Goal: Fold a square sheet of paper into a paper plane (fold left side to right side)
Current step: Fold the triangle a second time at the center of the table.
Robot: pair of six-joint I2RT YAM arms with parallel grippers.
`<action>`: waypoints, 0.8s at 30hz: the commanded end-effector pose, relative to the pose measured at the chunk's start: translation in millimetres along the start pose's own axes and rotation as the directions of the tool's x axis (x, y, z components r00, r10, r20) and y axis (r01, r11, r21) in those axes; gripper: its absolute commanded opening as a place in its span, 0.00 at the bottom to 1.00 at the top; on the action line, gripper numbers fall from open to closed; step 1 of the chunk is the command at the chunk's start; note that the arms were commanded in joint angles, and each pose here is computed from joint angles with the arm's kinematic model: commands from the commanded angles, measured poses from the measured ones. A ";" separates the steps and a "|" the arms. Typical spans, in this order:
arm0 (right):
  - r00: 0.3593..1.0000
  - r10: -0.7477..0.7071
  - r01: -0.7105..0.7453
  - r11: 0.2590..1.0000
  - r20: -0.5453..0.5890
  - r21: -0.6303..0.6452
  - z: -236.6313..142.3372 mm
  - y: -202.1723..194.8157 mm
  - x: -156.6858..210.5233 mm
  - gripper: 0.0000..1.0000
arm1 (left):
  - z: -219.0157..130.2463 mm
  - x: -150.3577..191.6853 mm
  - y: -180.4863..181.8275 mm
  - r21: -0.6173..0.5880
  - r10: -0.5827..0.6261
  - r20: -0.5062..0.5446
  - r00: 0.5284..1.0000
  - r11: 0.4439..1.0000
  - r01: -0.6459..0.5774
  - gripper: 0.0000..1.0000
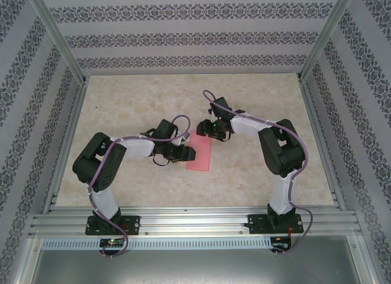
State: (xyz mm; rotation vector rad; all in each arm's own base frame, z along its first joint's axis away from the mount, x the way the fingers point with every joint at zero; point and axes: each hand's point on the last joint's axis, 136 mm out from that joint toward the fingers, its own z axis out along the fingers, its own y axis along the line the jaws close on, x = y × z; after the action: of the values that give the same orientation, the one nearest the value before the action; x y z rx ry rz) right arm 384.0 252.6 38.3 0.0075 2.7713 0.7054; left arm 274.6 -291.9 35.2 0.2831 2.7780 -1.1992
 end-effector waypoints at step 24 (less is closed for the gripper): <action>0.998 0.046 -0.048 0.997 -0.046 -0.058 -9.1 15.8 38.0 0.47 | -22.2 -12.9 -24.2 -0.021 0.127 0.088 0.988 0.992 -0.126 0.57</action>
State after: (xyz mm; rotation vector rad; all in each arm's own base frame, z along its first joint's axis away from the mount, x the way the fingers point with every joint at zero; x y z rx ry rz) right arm 348.0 265.1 32.6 0.0440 2.8186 0.7915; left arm 279.0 -291.9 48.3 0.3116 2.7285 -1.1591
